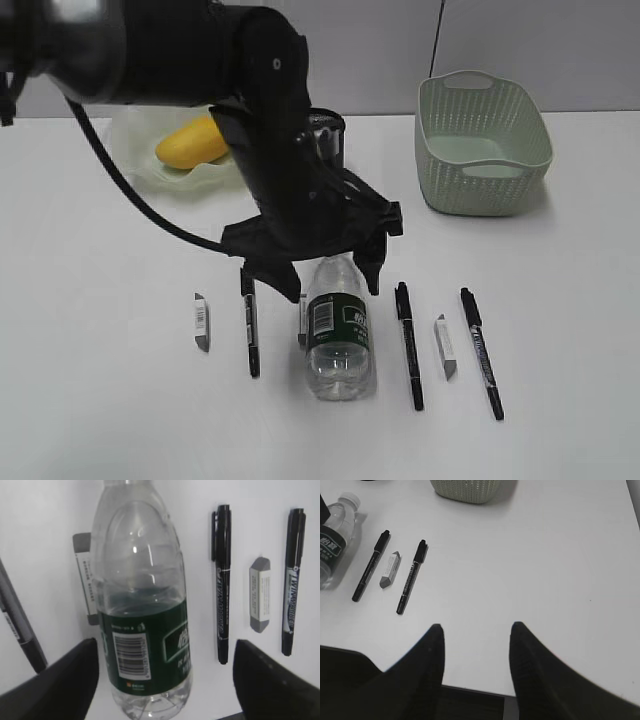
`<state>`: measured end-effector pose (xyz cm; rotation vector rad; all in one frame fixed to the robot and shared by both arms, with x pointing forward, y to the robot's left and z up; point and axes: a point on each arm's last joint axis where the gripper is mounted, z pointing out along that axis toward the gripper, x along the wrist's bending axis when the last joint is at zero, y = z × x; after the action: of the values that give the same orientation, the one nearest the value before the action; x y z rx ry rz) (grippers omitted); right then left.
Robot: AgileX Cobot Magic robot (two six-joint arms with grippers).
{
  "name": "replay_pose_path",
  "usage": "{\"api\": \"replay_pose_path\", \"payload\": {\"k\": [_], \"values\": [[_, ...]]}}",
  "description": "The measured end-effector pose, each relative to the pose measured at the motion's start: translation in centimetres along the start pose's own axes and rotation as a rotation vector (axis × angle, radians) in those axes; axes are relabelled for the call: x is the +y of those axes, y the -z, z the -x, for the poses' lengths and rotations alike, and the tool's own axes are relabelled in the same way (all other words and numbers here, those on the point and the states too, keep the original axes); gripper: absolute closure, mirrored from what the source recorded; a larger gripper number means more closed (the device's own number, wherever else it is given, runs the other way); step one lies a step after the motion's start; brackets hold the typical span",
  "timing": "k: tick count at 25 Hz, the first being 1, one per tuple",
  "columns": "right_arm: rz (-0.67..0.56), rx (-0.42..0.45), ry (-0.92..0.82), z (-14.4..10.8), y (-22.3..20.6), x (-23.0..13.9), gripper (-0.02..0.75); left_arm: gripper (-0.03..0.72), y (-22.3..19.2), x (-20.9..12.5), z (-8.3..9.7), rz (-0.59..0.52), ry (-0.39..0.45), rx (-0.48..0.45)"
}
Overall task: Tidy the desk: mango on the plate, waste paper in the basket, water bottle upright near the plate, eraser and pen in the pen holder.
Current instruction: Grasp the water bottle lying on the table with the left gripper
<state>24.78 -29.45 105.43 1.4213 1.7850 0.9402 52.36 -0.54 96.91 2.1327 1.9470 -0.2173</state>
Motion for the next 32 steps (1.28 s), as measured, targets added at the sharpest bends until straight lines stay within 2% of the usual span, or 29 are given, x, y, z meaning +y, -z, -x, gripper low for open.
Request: {"api": "replay_pose_path", "payload": {"k": [9,17,32], "values": [[0.001,0.0,0.0,0.0,0.0,0.0,0.386,0.076,-2.5,1.2,0.6,-0.04,0.004,0.031],[0.003,-0.001,-0.001,0.0,0.0,0.0,0.387,0.092,-4.1,1.9,0.1,-0.074,-0.036,0.13],[0.002,-0.006,-0.002,0.1,0.0,0.0,0.387,0.099,-5.1,2.1,0.0,-0.076,-0.035,0.135]]}}
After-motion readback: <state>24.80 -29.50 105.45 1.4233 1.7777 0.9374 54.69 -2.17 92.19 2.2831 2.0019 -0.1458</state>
